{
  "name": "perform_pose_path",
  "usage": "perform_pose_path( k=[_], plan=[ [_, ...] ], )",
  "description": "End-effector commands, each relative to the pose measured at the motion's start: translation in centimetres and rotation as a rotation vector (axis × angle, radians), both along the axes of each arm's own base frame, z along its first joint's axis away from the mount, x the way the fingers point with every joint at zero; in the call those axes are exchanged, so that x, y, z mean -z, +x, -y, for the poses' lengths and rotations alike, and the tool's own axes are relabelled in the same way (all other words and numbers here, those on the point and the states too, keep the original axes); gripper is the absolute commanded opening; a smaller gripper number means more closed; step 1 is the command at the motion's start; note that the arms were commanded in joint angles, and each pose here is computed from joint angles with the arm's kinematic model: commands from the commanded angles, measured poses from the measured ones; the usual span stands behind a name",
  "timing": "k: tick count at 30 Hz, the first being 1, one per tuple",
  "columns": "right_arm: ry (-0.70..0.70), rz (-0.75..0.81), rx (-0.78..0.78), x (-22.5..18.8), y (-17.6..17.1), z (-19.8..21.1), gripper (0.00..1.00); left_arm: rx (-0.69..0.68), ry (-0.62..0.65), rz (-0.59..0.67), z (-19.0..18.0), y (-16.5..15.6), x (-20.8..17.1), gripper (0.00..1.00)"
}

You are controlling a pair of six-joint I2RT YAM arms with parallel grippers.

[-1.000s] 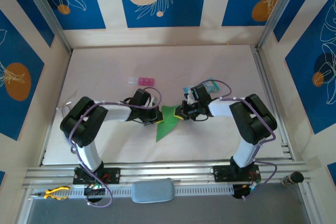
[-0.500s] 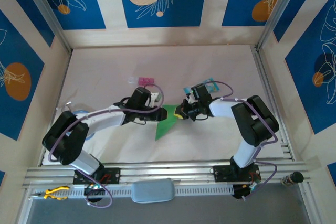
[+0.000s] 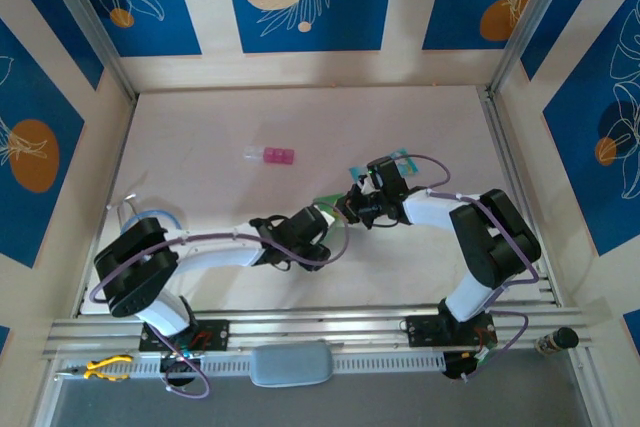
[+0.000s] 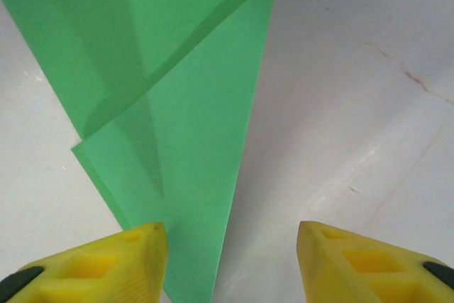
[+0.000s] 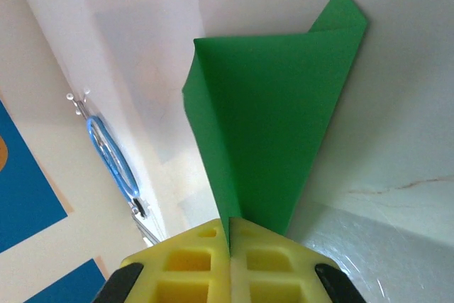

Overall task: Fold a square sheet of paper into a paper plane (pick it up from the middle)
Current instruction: Fold the wing for the fifth time at the center of the table.

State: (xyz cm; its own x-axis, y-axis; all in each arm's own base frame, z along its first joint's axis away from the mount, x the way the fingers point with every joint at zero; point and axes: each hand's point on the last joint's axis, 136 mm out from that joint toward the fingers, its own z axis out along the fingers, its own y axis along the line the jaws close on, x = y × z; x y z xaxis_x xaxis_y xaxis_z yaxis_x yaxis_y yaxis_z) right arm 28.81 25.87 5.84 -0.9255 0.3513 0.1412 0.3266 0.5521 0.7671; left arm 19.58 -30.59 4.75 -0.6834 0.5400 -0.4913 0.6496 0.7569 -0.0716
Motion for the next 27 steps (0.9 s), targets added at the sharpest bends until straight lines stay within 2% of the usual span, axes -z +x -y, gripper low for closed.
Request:
perform_pose_path(
  k=[1,10,27],
  plan=[
    [0.010,-0.014,0.005,-0.12,-0.48,0.14,0.02,-0.023,0.125,0.113,-1.01,1.44,-0.23,0.52],
    [0.005,-0.013,0.004,-0.19,-0.55,0.22,0.02,-0.007,0.194,0.143,-1.07,1.33,0.47,0.49],
    [0.001,-0.017,0.003,-0.04,-0.64,0.26,0.02,-0.008,0.190,0.167,-0.75,1.40,0.36,0.26]
  ],
)
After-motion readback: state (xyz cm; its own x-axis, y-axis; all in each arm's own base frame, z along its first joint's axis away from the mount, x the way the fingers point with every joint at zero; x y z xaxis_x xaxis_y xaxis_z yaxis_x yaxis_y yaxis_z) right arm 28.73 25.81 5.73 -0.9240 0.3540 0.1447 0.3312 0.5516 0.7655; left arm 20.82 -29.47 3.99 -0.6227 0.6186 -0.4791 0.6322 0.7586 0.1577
